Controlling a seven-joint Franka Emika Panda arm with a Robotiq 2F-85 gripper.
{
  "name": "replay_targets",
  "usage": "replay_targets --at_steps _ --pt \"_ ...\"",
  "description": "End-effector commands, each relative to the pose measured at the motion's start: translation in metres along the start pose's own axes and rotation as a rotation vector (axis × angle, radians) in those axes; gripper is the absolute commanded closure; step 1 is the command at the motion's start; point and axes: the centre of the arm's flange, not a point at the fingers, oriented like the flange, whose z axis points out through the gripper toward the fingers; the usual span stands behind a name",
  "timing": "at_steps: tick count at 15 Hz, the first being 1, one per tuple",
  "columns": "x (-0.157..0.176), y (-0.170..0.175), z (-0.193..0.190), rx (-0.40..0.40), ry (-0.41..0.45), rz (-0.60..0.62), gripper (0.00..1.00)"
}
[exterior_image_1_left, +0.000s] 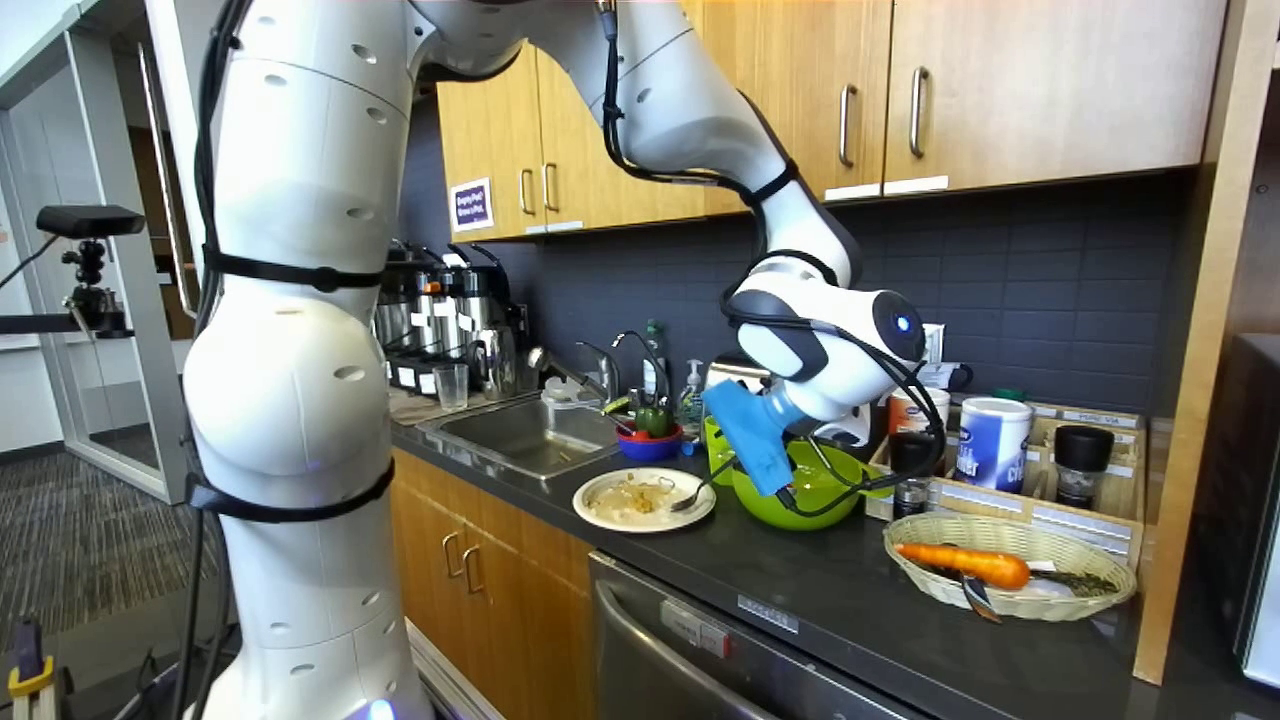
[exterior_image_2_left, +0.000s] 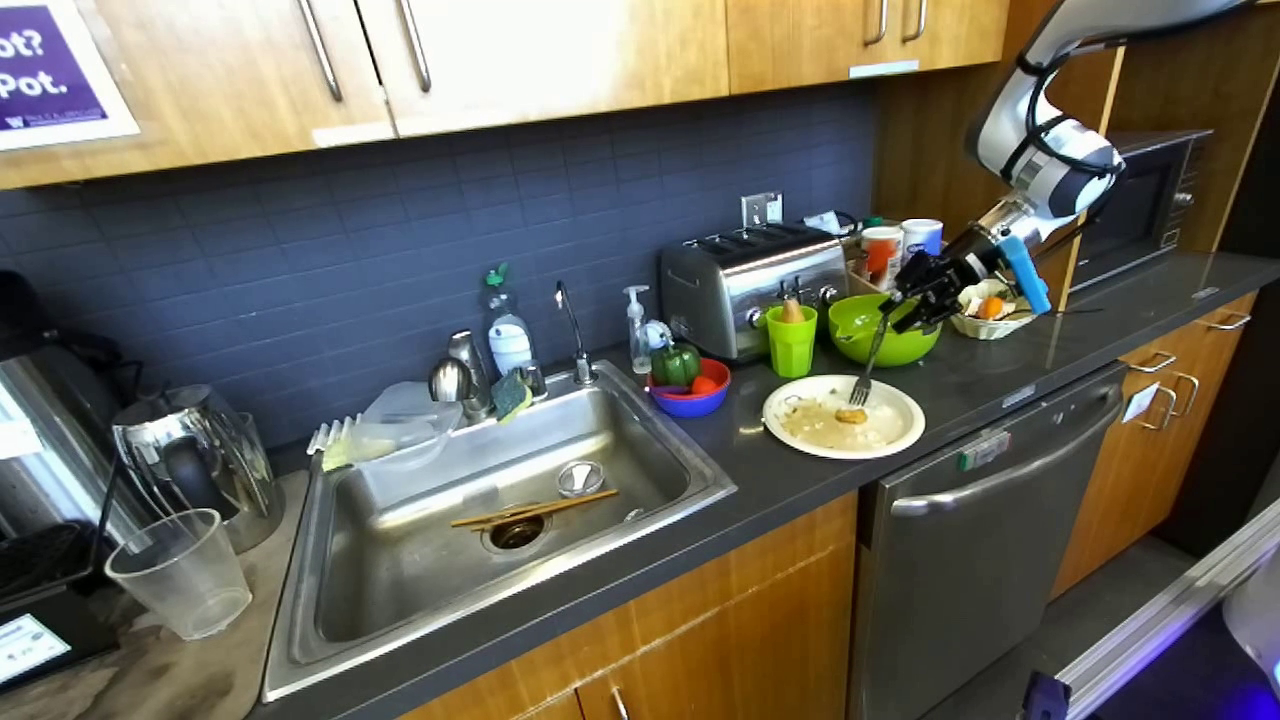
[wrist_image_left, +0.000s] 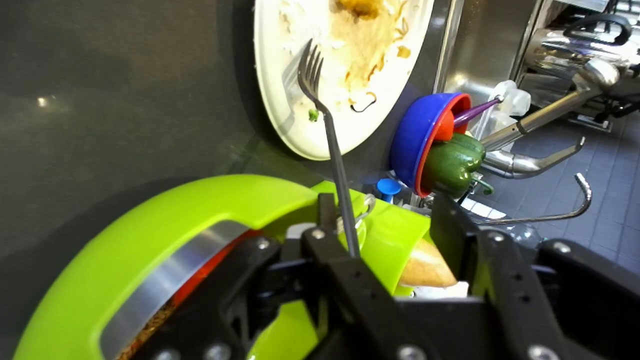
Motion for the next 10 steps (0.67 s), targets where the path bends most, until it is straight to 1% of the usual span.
replay_targets --at_steps 1,2,3,4,7,10 --pt "0.003 -0.009 -0.006 0.008 0.035 -0.012 0.15" --pt "0.006 -0.011 -0.007 0.010 0.040 -0.017 0.07" --pt "0.009 -0.013 -0.009 0.010 0.045 -0.021 0.02" --pt "0.011 -0.014 -0.010 0.009 0.048 -0.025 0.00" --pt "0.016 -0.017 -0.011 0.011 0.060 -0.033 0.00" --pt "0.015 -0.016 -0.009 0.013 0.052 -0.031 0.00"
